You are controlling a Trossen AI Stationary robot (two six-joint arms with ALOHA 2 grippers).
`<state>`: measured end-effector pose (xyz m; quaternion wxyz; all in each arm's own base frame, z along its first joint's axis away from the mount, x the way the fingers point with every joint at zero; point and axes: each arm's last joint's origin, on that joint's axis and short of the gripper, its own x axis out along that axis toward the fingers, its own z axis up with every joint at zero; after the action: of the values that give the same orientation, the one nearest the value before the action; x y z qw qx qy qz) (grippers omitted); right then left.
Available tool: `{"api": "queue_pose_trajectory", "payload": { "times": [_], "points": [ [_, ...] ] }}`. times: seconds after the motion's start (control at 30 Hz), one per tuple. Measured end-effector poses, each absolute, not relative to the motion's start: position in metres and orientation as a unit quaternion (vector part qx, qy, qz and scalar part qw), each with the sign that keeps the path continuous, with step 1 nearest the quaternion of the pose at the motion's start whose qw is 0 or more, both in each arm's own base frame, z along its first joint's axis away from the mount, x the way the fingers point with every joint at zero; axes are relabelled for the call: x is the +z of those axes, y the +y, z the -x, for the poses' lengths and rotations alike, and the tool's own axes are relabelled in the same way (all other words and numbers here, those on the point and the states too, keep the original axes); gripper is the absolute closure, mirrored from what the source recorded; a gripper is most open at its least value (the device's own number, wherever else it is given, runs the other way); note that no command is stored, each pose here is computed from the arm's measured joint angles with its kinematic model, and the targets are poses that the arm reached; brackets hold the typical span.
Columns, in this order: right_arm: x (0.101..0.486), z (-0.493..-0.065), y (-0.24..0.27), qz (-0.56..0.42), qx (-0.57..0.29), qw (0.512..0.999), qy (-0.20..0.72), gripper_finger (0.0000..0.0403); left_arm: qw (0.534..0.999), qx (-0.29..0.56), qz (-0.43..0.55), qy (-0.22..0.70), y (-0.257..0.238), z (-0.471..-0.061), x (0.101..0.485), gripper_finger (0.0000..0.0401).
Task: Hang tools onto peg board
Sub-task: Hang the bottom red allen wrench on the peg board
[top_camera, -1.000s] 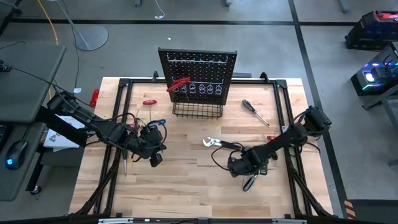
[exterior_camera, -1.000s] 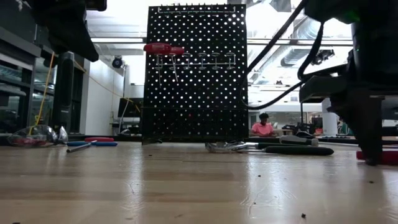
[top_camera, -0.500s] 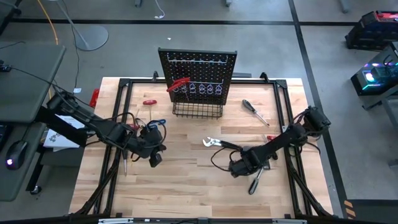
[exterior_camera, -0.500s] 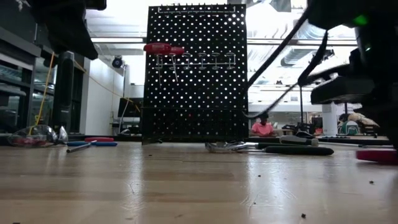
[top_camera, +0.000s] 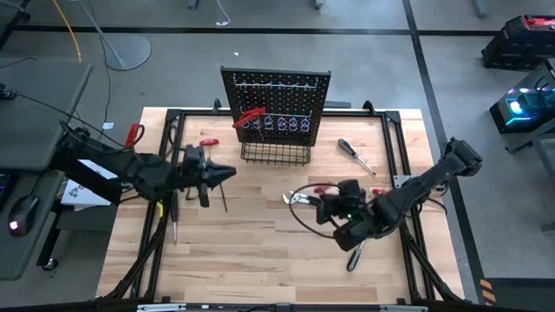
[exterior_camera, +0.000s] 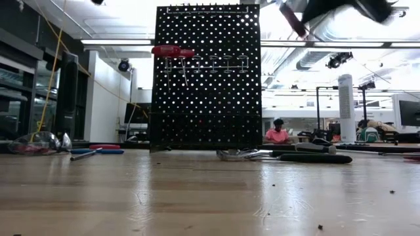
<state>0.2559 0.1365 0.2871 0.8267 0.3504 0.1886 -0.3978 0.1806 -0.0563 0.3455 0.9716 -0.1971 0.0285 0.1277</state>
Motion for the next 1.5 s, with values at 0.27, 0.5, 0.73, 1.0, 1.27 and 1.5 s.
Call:
{"api": "queue_pose_trajectory", "payload": {
  "times": [0.27, 0.5, 0.73, 1.0, 1.27, 1.5],
  "points": [
    [0.378, -0.300, 0.125, -0.194, -0.247, 0.940, 0.130, 0.0403, 0.977, 0.113, 0.169, -0.070, -0.055, -0.221, 0.354, 0.0253],
    [0.411, -0.309, 0.105, -0.083, -0.164, 0.972, 0.150, 0.0403, 0.971, 0.062, 0.209, -0.099, -0.063, -0.253, 0.366, 0.0165],
    [0.399, -0.314, 0.101, -0.014, -0.101, 0.966, 0.237, 0.0403, 0.927, 0.038, 0.373, -0.018, -0.054, -0.273, 0.365, 0.0149],
    [0.369, -0.329, 0.108, 0.025, -0.081, 0.945, 0.314, 0.0403, 0.834, 0.019, 0.544, 0.090, -0.042, -0.288, 0.341, 0.0149],
    [0.348, -0.343, 0.113, 0.041, -0.074, 0.934, 0.348, 0.0403, 0.801, 0.028, 0.583, 0.136, -0.044, -0.307, 0.318, 0.0149],
    [0.344, -0.339, 0.110, 0.051, -0.082, 0.922, 0.375, 0.0403, 0.791, 0.010, 0.587, 0.173, -0.047, -0.314, 0.307, 0.0149]
  ]
}}
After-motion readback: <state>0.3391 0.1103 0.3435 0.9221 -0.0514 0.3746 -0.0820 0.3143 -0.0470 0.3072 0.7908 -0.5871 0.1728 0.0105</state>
